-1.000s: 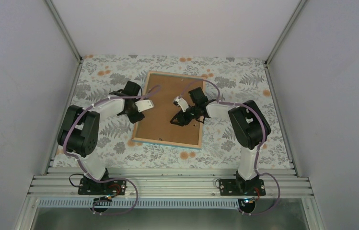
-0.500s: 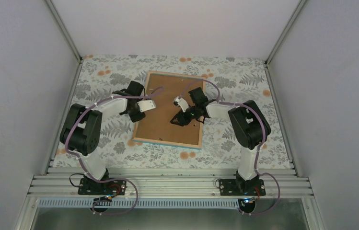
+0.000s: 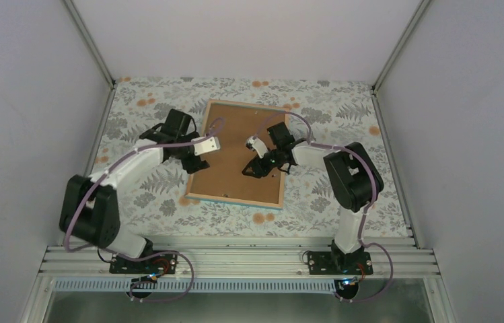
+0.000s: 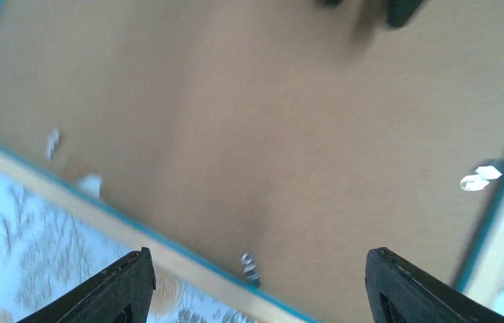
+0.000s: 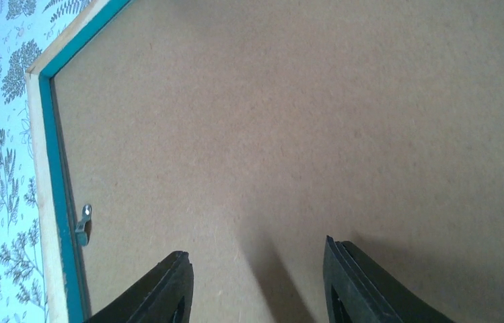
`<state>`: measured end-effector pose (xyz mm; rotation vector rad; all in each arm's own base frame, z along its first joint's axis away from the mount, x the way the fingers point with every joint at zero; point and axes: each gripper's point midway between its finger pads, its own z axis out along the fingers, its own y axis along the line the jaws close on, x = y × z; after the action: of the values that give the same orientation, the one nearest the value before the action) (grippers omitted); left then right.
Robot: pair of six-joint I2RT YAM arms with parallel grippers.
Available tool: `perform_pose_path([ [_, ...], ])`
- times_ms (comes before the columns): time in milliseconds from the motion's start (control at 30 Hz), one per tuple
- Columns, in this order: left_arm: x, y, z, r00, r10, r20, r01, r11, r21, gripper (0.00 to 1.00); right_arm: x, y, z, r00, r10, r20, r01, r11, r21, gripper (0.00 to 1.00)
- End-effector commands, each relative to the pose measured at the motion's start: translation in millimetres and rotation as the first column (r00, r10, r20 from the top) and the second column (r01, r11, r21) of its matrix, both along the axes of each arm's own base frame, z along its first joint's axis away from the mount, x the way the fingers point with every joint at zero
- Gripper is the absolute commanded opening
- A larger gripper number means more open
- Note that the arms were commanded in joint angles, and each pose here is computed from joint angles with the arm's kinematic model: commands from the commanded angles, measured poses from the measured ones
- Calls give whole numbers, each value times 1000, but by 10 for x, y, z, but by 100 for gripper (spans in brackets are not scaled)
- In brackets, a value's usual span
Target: Put the photo into the frame
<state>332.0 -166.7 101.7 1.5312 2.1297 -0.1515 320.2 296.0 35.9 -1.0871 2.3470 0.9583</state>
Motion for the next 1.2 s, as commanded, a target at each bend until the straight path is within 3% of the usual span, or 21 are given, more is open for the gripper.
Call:
perform_pose_path([
  [0,-576,-317,157,965,-262,-14,256,953,-164,79,-277,-266,-138,994,-9,-110,-2,996,-95,50],
  [233,-1089,-507,-112,894,-448,-19,438,882,-176,79,-414,-85,174,990,73,-121,-70,997,22,49],
  [400,-1268,-605,-325,835,-550,-7,545,829,-121,76,-472,-30,54,981,92,-170,-89,996,22,44],
  [900,-1279,-810,-651,772,-635,-4,635,772,-34,73,-558,-213,-368,971,62,-231,-84,993,-87,38],
  [1167,-1346,-584,-846,753,-653,-81,657,751,58,60,-560,-272,-343,973,56,-223,-77,993,-91,38],
])
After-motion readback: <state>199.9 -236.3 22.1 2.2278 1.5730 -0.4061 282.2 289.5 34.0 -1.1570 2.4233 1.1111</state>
